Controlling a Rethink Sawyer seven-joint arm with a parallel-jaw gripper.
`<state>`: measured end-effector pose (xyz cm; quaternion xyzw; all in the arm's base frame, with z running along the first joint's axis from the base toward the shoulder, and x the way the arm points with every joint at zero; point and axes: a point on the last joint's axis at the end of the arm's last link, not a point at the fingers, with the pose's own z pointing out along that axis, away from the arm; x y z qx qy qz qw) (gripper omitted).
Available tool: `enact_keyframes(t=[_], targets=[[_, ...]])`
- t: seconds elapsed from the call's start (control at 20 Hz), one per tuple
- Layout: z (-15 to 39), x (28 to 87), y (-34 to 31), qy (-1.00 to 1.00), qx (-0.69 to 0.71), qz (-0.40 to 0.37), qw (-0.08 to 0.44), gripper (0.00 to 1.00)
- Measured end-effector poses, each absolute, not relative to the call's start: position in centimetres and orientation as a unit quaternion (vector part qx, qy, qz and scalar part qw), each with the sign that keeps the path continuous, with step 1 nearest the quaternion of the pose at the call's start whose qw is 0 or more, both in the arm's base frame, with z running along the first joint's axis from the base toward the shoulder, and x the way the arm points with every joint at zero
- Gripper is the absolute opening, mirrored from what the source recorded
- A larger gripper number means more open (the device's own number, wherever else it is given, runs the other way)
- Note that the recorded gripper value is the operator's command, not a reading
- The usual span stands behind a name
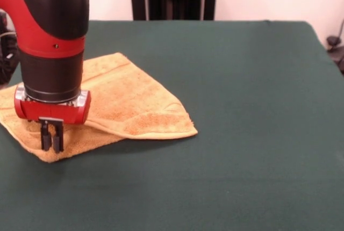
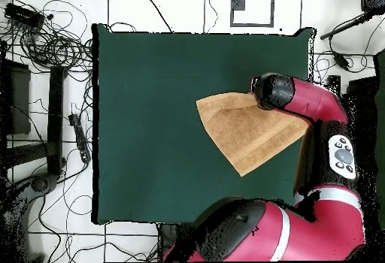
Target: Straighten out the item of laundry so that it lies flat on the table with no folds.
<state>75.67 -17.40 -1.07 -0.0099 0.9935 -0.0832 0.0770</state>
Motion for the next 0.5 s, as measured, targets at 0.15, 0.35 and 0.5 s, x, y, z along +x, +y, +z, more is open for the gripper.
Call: enact_keyframes(t=[0.15, 0.35, 0.5], targets=[[-0.74, 75.61, -17.40, 0.994, -0.009, -0.082, 0.071, 0.00], [-0.91, 75.40, -17.33, 0.995, -0.009, -0.079, 0.065, 0.00], [-1.07, 75.34, -17.30, 0.995, -0.009, -0.079, 0.064, 0.00]])
